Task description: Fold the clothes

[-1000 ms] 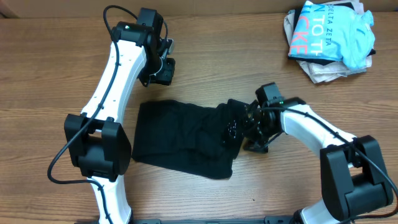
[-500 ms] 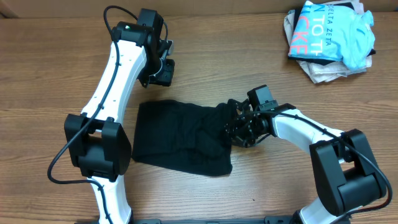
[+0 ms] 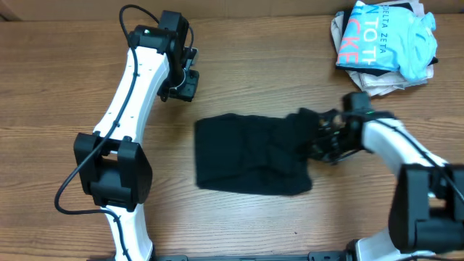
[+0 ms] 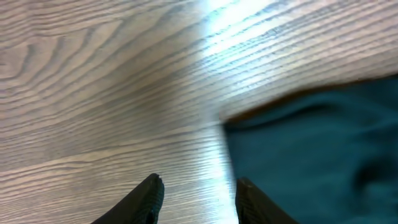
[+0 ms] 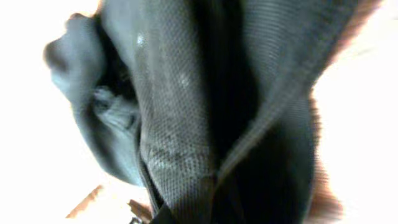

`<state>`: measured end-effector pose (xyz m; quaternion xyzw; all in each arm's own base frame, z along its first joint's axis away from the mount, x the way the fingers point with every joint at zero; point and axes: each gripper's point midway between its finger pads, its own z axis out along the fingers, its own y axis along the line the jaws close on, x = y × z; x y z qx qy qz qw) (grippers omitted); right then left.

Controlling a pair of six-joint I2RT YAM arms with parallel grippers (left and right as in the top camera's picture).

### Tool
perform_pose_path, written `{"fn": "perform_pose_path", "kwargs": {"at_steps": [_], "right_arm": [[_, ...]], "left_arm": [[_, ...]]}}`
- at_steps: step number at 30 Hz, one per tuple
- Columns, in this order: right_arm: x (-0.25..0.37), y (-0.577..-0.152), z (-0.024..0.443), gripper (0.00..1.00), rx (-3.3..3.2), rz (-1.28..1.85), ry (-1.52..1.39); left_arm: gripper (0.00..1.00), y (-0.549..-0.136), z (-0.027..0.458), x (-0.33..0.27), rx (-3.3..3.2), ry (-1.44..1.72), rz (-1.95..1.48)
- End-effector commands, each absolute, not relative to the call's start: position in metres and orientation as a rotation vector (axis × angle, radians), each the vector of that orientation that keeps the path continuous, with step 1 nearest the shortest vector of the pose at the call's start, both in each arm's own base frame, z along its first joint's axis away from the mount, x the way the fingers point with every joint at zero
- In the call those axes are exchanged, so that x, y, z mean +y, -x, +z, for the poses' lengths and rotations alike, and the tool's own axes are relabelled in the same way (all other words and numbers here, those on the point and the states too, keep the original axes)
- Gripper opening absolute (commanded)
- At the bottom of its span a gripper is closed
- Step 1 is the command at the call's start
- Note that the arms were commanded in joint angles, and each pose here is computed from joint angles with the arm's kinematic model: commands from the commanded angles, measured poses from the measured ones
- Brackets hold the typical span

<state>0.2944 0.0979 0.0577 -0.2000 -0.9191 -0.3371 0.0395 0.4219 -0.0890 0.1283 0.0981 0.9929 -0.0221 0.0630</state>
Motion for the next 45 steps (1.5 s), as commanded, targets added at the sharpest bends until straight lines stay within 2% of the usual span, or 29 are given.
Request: {"fn": "perform_pose_path", "kwargs": {"at_steps": [1,5,11,15,21,26,28,36,38,41,45], "right_arm": [[0.08,-0.319,0.104,0.04,-3.062,-1.005,0.353],[0.085,-0.328,0.139,0.04,-3.145,-0.877,0.23],[0.15,-0.345,0.179,0.04,-3.267,-0.886,-0.076],[0.201,-0.339,0.171,0.04,-3.275,-0.857,-0.226],[0.265,-0.312,0.118,0.05,-3.147,-0.752,-0.435],[0.29,-0.274,0.093,0.4,-3.031,-0.662,-0.578],[0.296,-0.263,0.097,0.49,-3.005,-0.659,-0.645],[0.296,-0.263,0.152,0.55,-3.03,-0.666,-0.702],[0.289,-0.266,0.16,0.62,-3.069,-0.609,-0.688],[0.258,-0.268,0.15,0.73,-3.136,-0.354,-0.491],[0.238,-0.257,0.127,0.74,-3.111,-0.202,-0.343]], "left_arm": [[0.42,-0.43,0.133,-0.072,2.98,-0.266,-0.033],[0.47,-0.434,0.133,-0.058,2.975,-0.217,-0.028],[0.54,-0.441,0.134,-0.032,2.962,-0.127,-0.023],[0.56,-0.443,0.134,-0.018,2.96,-0.079,-0.019],[0.57,-0.443,0.134,-0.007,2.961,-0.044,-0.016],[0.57,-0.448,0.135,-0.007,2.939,-0.052,-0.015],[0.58,-0.452,0.135,-0.007,2.926,-0.051,-0.016],[0.57,-0.457,0.127,-0.008,2.927,-0.052,-0.026],[0.58,-0.456,0.124,-0.008,2.935,-0.051,-0.025],[0.58,-0.457,0.121,-0.008,2.943,-0.05,-0.026],[0.58,-0.457,0.12,-0.008,2.944,-0.051,-0.025]]}}
